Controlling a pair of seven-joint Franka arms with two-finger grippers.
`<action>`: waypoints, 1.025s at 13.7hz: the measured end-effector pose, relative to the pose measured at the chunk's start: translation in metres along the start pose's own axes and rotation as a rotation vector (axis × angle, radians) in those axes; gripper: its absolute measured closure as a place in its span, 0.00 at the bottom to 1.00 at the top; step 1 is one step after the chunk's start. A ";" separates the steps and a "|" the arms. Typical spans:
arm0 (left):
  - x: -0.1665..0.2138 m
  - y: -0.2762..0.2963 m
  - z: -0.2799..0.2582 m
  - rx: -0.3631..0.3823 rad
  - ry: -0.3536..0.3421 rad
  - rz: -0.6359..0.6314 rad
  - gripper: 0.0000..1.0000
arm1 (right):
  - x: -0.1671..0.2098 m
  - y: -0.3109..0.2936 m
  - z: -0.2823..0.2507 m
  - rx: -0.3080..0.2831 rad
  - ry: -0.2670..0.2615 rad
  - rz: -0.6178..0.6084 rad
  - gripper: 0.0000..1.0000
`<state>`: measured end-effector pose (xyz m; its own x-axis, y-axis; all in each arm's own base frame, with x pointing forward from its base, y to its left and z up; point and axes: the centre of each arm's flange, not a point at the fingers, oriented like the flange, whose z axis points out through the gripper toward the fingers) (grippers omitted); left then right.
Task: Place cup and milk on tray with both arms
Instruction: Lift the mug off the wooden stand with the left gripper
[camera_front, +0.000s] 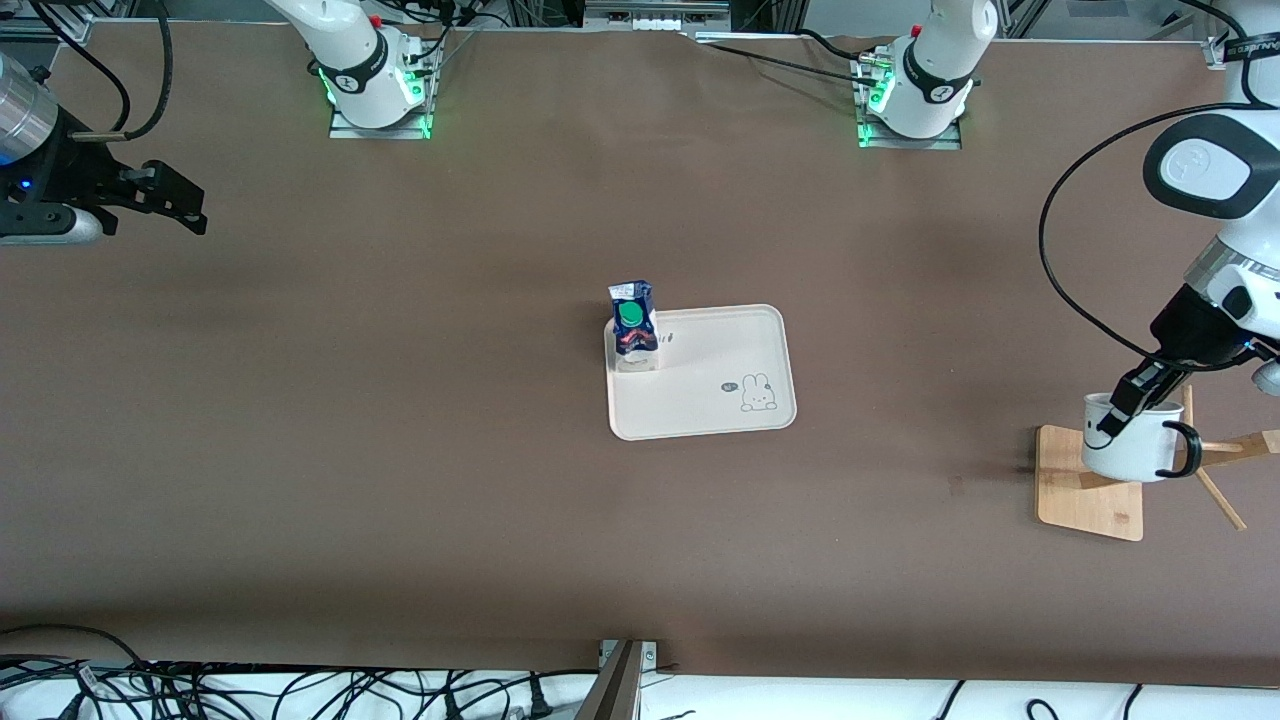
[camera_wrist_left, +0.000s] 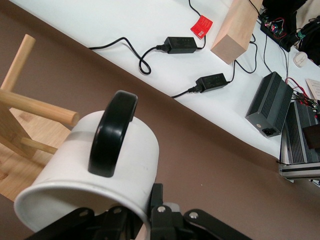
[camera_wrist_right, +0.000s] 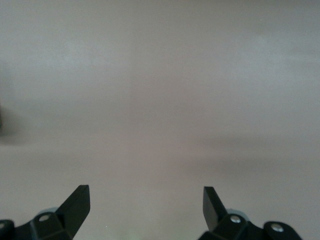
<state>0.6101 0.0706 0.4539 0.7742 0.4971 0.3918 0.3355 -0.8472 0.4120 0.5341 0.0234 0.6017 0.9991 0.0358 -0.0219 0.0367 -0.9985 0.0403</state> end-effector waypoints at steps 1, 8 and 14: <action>0.003 0.005 -0.003 0.009 -0.004 0.029 0.92 | 0.000 0.000 0.000 0.000 0.000 0.000 0.00; 0.003 0.046 -0.012 0.028 -0.074 0.104 0.92 | 0.000 0.000 0.000 0.000 0.000 0.000 0.00; -0.023 0.116 -0.019 0.075 -0.226 -0.005 0.92 | 0.000 0.000 0.000 0.000 0.000 0.000 0.00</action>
<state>0.6211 -0.0351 0.5081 0.8701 0.4538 0.1921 0.3720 -0.8605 0.3480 0.5341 0.0234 0.6017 0.9991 0.0358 -0.0220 0.0366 -0.9985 0.0403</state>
